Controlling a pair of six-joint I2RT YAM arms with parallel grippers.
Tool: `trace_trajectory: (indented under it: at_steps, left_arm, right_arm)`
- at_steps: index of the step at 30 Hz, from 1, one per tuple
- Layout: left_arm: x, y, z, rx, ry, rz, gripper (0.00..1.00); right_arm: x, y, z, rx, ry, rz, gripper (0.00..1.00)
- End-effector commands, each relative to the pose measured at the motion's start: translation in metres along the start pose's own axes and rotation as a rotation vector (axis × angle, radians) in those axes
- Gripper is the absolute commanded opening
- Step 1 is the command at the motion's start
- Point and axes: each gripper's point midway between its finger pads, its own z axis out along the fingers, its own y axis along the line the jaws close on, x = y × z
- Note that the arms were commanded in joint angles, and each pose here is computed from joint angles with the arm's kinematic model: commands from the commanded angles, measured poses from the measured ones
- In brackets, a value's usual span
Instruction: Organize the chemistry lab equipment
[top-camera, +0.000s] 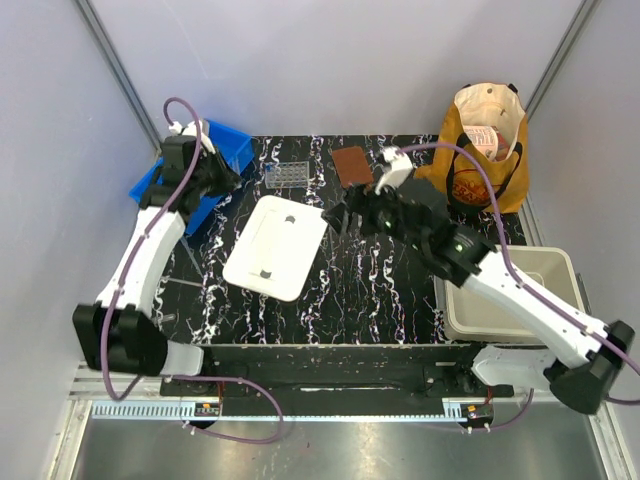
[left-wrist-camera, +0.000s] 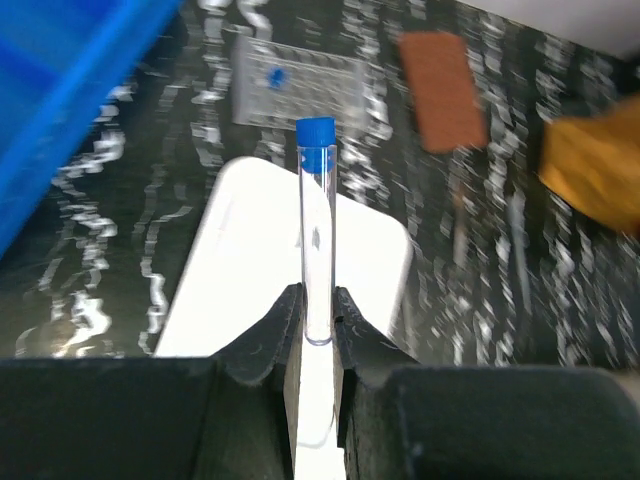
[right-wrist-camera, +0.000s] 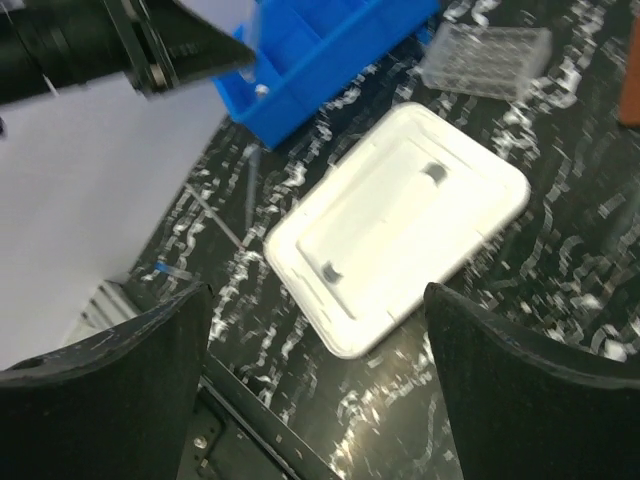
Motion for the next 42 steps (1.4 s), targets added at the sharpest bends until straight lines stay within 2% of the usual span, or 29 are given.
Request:
trace_trajectory:
  at_steps: [1,3,8,12,17,20,23,34,42]
  left_arm:
    - [0.033,-0.069,-0.039,0.454,0.049,0.138,0.00]
    - [0.044,-0.086,-0.057,0.554,0.045,0.171,0.01]
    - [0.066,-0.119,-0.092,0.745,0.026,0.231,0.01]
    - [0.072,-0.123,-0.098,0.752,0.005,0.276,0.01]
    - [0.078,-0.125,-0.099,0.759,0.010,0.286,0.00]
    - [0.078,-0.125,-0.100,0.754,0.004,0.292,0.00]
    - [0.077,-0.123,-0.100,0.741,-0.006,0.294,0.00]
    - [0.080,-0.126,-0.103,0.766,-0.013,0.306,0.00]
    - [0.081,-0.125,-0.102,0.759,-0.013,0.305,0.00]
  right_arm:
    - [-0.040,0.042,0.020,-0.131,-0.006,-0.047,0.88]
    - [-0.050,0.056,0.034,-0.189,0.010,-0.049,0.85]
    - [-0.061,0.073,0.069,-0.285,0.086,-0.039,0.70]
    - [-0.049,0.075,0.089,-0.330,0.212,-0.031,0.64]
    - [-0.042,0.063,0.105,-0.274,0.288,0.010,0.64]
    - [-0.044,0.051,0.110,-0.228,0.294,0.057,0.69]
    - [-0.045,0.043,0.113,-0.204,0.292,0.079,0.69]
    - [-0.035,0.053,0.128,-0.300,0.325,0.202,0.56]
    - [-0.028,0.048,0.135,-0.276,0.336,0.242,0.53]
